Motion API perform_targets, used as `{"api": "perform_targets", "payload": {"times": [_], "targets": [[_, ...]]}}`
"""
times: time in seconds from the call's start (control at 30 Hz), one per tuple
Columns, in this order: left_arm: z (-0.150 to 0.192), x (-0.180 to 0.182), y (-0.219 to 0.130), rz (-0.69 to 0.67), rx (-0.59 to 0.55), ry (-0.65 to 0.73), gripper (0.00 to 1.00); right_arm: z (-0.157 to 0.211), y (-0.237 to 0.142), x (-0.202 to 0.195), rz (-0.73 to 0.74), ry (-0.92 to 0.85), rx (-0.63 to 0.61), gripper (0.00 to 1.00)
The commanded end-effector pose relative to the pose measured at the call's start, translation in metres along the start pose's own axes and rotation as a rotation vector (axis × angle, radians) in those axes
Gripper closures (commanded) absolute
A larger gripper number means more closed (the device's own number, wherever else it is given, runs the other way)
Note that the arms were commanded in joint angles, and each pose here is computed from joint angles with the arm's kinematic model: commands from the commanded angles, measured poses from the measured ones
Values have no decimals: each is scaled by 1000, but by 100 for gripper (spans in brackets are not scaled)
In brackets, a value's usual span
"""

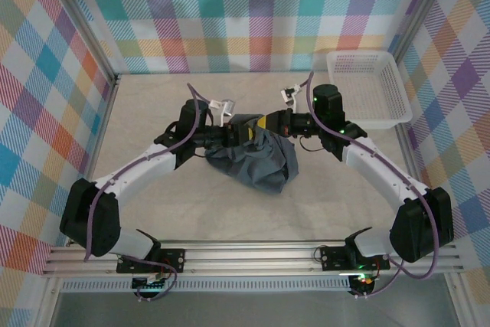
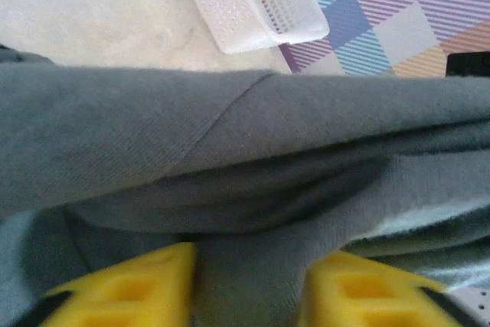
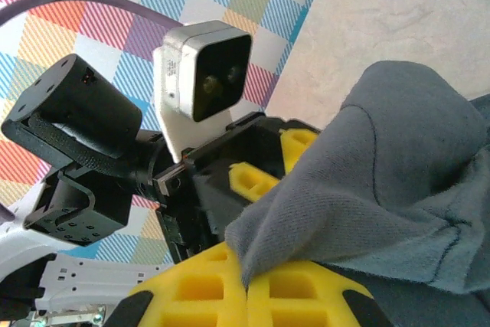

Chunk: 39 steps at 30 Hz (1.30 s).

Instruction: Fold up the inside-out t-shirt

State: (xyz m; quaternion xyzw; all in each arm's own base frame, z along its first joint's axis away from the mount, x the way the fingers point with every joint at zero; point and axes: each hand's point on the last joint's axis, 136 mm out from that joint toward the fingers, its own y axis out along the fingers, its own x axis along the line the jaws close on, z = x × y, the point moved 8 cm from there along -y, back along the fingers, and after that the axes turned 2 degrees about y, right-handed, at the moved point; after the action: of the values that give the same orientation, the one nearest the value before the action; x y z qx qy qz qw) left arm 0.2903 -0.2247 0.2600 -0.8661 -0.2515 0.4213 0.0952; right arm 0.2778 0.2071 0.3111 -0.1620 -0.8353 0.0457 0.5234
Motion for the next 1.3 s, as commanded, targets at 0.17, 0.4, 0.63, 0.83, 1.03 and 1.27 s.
{"api": "perform_targets", "payload": {"times": [0.17,0.4,0.63,0.83,1.03,1.27], "targets": [[-38,-71,-47,176,-92,-103,100,-10,-5,-62,200,-24,18,99],[-47,-80,-54,106,6,-290,100,-20,-24,-74,255,-41,22,80],[-49,-77,-49,87,16,-307,100,31,-30,-26,390,-426,-225,72],[-50,-79,-51,86,21,-300,100,20,-4,-19,454,-708,-339,53],[-52,-82,-55,69,4,-297,100,8,38,-27,402,-813,-218,47],[-52,-74,-54,30,-4,-323,100,3,47,-27,388,-807,-173,87]]}}
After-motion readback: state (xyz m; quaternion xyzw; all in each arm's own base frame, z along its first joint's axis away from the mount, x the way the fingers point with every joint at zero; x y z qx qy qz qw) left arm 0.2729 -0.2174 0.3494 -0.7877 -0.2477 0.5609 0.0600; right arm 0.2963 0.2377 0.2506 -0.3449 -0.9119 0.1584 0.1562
